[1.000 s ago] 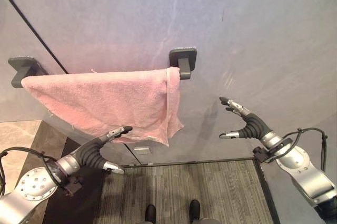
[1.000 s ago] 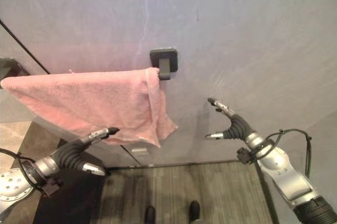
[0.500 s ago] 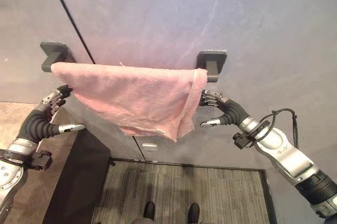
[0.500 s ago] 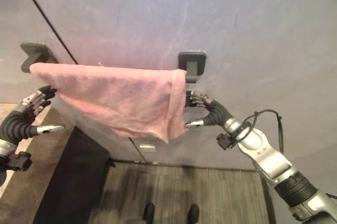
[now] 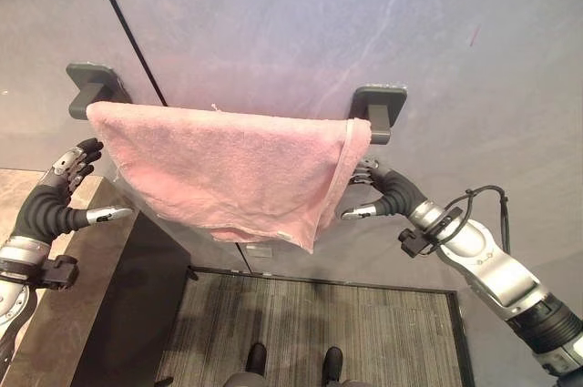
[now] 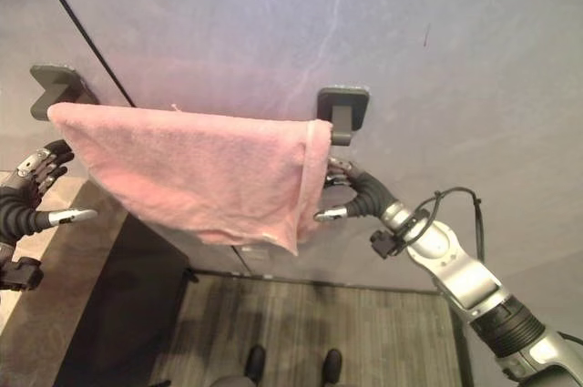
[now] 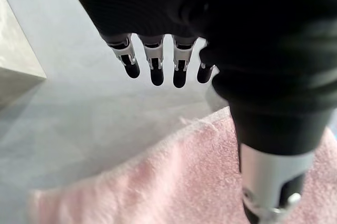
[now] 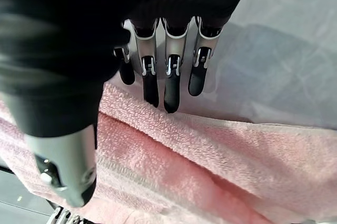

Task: Put brush and paste in cup on sink, flatten towel.

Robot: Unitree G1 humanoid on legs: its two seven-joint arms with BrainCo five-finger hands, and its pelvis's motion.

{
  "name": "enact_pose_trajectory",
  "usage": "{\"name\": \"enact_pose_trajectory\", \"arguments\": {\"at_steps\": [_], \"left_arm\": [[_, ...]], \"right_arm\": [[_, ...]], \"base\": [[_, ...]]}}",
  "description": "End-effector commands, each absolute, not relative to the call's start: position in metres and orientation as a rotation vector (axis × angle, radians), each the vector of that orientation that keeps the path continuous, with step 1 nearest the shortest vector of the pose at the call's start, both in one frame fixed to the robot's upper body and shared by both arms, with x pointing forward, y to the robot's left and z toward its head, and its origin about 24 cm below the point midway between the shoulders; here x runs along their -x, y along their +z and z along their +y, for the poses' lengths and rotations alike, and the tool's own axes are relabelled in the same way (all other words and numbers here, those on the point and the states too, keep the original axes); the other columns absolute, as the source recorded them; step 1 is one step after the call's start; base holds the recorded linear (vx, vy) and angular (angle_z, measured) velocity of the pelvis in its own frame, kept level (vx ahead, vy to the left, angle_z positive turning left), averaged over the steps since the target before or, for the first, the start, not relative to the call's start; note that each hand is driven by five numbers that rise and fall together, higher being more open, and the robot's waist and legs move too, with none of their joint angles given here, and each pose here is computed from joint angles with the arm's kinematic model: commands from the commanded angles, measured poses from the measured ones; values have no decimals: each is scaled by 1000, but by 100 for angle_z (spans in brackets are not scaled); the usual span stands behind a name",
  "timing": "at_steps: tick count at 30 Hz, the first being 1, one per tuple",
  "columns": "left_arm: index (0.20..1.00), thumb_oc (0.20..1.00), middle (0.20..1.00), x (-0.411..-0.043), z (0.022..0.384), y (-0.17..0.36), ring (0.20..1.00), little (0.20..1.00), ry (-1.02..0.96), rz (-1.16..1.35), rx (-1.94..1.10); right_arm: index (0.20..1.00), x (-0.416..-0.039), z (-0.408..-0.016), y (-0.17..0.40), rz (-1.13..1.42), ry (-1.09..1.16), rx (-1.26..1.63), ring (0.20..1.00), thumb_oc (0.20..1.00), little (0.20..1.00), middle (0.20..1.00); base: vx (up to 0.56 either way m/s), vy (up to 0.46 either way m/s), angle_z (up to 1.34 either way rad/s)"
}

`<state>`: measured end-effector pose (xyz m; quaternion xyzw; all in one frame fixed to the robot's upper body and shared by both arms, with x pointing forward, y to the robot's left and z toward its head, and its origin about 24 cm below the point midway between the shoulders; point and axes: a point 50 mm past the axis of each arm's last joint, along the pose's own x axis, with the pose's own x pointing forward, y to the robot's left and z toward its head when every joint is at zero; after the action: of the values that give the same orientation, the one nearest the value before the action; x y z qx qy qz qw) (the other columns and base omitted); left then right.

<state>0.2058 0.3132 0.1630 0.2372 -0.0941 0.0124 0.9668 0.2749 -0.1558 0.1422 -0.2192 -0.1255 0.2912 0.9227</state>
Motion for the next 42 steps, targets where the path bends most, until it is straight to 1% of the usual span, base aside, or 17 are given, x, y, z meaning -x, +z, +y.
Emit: {"name": "enact_pose_trajectory", "arguments": {"at_steps": [1,2,3,4,5,6,7,8,9,16,27,28,29,30,33,36,42], "left_arm": [[1000,1000,1000,-211,310,173,1000,1000,4,-236,-472],[1000,1000,1000,-212,310,173,1000,1000,3,-237,-472],[821,821,821,-217,303,166,821,821,-35,-217,-432],[736,736,736,-219,298,158,736,736,-53,-197,-392],[576,576,576,-220,298,158,576,576,-54,-197,-391],[576,576,576,-220,298,158,576,576,-55,-197,-391],[385,385,385,-224,294,138,385,385,-80,-129,-346],[373,373,373,-225,293,138,373,373,-81,-129,-346],[200,200,200,-225,291,131,200,200,-92,-105,-343],[200,200,200,-222,288,131,200,200,-103,-118,-344],[200,200,200,-201,304,187,200,200,12,-413,-259],[200,200,200,-200,305,187,200,200,20,-412,-262],[200,200,200,-199,311,182,200,200,49,-379,-285],[200,200,200,-200,317,176,200,200,80,-342,-315],[200,200,200,-202,318,176,200,200,78,-322,-354],[200,200,200,-204,326,164,200,200,101,-237,-379],[200,200,200,-207,335,151,200,200,149,-175,-378]], "right_arm": [[777,-278,-132,168,-405,643,408,777,777,777,777],[586,-278,-132,168,-404,641,409,586,586,586,586],[514,-278,-129,167,-405,645,394,514,514,514,514],[489,-278,-127,163,-395,643,377,489,489,489,489],[385,-278,-128,163,-394,641,378,385,385,385,385],[385,-278,-128,163,-394,641,378,385,385,385,385],[200,-277,-124,157,-375,645,347,200,200,200,200],[200,-277,-124,157,-375,644,348,200,200,200,200],[200,-275,-123,153,-368,642,335,200,200,200,200],[200,-269,-129,149,-370,612,321,200,200,200,200],[200,-253,-138,193,-566,642,283,200,200,200,200],[241,-252,-138,193,-560,653,286,241,241,241,241],[583,-255,-136,187,-520,671,296,583,583,583,583],[853,-259,-134,181,-482,678,308,853,853,853,853],[1000,-260,-130,180,-463,703,312,1000,1000,1000,1000],[1000,-270,-120,164,-360,743,295,1000,1000,1000,1000],[1000,-279,-106,176,-407,750,341,1000,1000,1000,1000]], "base": [[-1,14,-14],[-3,26,-23],[-4,26,-19],[-4,26,-12],[-3,10,-4],[-2,30,-8],[-2,30,-11],[5,53,-11],[12,37,-8],[15,32,-9],[12,20,-7],[0,0,0],[-18,15,-4],[-14,10,-6],[-24,-1,-1],[-39,-3,3],[-56,-21,3]]}}
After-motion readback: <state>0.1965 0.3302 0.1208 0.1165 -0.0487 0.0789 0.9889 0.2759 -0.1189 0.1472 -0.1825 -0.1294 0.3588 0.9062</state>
